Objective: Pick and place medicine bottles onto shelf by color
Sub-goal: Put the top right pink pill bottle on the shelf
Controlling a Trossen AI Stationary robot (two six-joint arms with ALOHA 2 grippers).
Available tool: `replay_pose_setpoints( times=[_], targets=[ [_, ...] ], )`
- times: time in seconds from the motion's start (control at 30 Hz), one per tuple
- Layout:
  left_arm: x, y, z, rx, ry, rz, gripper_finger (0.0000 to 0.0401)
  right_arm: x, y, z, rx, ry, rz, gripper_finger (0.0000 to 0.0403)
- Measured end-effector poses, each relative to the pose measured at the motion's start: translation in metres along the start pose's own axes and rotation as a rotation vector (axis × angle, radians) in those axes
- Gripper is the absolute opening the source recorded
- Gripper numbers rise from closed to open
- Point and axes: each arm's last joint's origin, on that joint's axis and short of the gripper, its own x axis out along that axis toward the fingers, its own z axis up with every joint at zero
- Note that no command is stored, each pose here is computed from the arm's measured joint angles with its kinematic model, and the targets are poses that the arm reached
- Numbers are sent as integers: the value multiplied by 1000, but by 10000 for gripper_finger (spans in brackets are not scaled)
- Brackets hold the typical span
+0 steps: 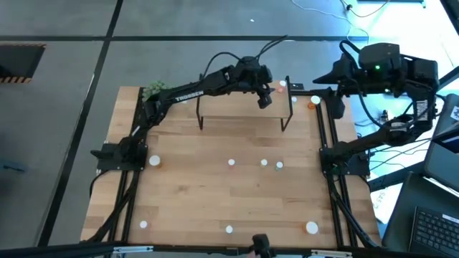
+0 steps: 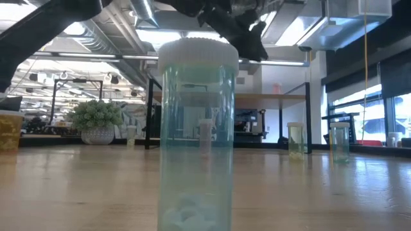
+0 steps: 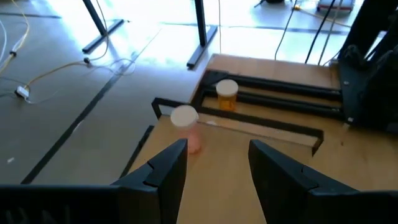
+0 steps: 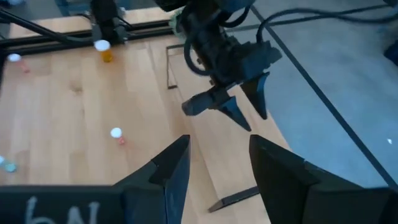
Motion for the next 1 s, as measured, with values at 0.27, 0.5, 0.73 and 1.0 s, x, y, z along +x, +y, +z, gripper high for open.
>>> replay_pose_setpoints(
  times=[0.27, 0.5, 0.73, 1.0],
  targets=[
    [27, -1, -16, -33, -42, 6, 166, 9, -5, 3, 27, 27, -54, 168],
    [39, 0, -24, -33, -61, 15, 166, 9, -9, 3, 90, 27, -83, 168],
    [39, 8, -25, -44, -58, 54, 166, 11, -13, 3, 106, 35, -115, 168],
    [39, 13, -27, -115, -50, 57, 166, 20, -19, 5, 125, 60, -146, 168]
  ],
)
